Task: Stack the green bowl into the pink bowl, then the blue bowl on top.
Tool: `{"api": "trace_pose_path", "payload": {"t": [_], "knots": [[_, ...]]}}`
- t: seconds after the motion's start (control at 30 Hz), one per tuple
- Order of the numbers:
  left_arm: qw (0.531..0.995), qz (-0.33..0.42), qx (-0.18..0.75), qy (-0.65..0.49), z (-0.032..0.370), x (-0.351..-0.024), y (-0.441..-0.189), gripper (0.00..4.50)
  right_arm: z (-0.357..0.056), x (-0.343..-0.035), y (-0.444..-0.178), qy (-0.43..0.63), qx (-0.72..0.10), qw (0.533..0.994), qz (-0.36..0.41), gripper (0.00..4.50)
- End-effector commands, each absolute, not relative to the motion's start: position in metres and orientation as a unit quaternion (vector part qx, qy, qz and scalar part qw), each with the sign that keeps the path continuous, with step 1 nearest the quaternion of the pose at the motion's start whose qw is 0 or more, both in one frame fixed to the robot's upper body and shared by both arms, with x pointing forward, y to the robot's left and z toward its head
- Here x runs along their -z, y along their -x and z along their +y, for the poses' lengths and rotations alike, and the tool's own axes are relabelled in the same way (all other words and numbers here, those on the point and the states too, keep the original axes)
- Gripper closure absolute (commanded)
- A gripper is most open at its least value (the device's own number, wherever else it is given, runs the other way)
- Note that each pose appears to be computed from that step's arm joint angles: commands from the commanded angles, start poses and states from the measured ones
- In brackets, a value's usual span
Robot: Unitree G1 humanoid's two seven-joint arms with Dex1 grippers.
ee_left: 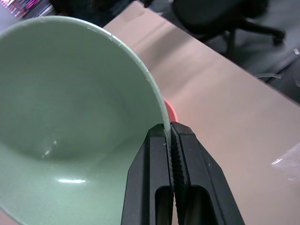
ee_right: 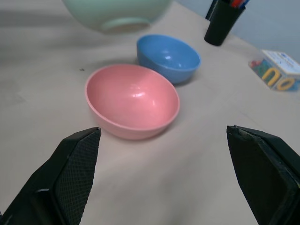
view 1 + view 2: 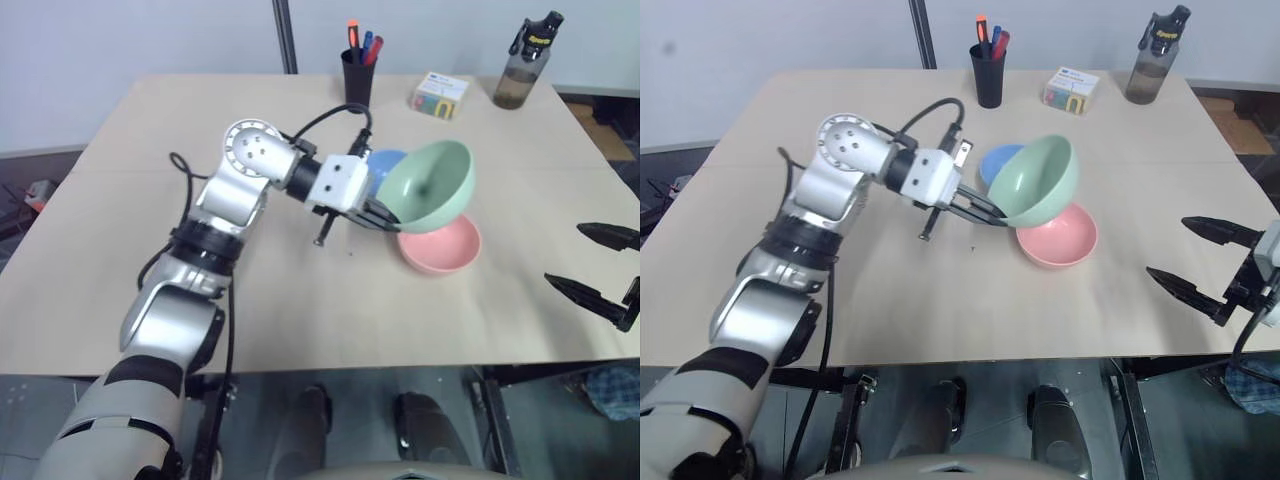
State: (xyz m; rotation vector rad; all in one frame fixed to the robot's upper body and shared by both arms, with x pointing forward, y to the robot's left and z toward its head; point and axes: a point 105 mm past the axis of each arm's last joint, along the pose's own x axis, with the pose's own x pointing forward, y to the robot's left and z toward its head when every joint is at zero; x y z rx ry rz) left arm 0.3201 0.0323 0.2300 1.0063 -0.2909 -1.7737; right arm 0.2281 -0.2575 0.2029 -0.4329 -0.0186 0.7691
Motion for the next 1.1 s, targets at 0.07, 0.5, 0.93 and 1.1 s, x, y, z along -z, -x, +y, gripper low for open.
{"api": "trace_pose_path", "payload": {"t": [0.07,0.5,0.93,1.1], "knots": [[0.494,-0.138,0.742,-0.432,0.014,-0.229,-0.331,4.15,-0.250,-0.212,-0.224,0.215,-0.373,0.902,-0.036,0.00],[0.597,-0.195,0.628,-0.459,0.025,-0.255,-0.373,0.12,-0.240,-0.207,-0.223,0.214,-0.393,0.893,-0.040,0.00],[0.664,-0.151,0.434,-0.590,0.089,-0.241,-0.424,0.12,-0.200,-0.211,-0.254,0.199,-0.436,0.875,-0.076,0.00],[0.682,-0.101,0.483,-0.540,0.082,-0.223,-0.425,0.12,-0.191,-0.215,-0.261,0.208,-0.443,0.867,-0.088,0.00]]}}
